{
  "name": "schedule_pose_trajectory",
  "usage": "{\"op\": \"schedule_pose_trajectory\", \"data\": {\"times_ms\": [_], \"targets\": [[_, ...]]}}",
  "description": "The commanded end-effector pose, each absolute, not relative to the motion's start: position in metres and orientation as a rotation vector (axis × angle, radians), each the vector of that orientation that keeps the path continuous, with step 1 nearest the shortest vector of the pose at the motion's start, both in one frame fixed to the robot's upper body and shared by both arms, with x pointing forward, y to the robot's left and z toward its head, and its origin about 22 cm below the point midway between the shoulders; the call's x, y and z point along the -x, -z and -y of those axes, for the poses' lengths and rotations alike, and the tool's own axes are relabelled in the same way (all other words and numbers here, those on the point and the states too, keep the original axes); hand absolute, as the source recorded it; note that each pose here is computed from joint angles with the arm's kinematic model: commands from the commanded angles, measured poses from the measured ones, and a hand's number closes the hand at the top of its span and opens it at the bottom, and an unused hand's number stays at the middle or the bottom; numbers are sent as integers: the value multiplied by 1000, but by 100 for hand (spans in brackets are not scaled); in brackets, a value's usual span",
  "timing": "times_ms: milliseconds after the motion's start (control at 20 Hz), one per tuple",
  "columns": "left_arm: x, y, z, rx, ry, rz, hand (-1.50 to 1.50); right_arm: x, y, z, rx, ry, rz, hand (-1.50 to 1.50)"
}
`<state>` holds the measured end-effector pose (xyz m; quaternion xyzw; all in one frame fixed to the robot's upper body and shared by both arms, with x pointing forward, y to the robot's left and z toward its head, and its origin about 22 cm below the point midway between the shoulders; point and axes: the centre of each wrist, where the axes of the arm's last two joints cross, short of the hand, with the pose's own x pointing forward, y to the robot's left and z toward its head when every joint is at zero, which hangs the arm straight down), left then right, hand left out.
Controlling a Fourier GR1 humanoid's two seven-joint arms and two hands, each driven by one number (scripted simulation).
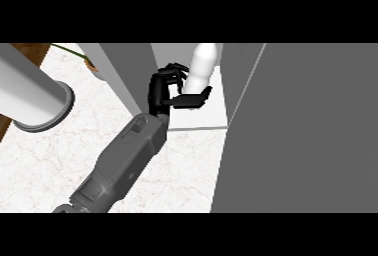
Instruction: Pick up the bottled water, place it into the cabinet and close the cabinet
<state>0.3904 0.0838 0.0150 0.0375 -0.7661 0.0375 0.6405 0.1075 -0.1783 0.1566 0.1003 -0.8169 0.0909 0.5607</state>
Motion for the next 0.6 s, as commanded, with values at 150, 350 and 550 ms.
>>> {"op": "schedule_pose_trajectory", "data": {"times_ms": [150, 350, 550], "targets": [[-401, -6, -89, -273, -50, 1765, 150, -98, -172, 189, -253, -214, 1967, -150], [-417, -24, -89, -301, -72, 1767, 150, -91, -173, 193, -264, -208, 1964, -150], [-408, 4, -105, -385, -19, 1775, 150, -94, -163, 187, -282, -242, 1974, -150]]}}
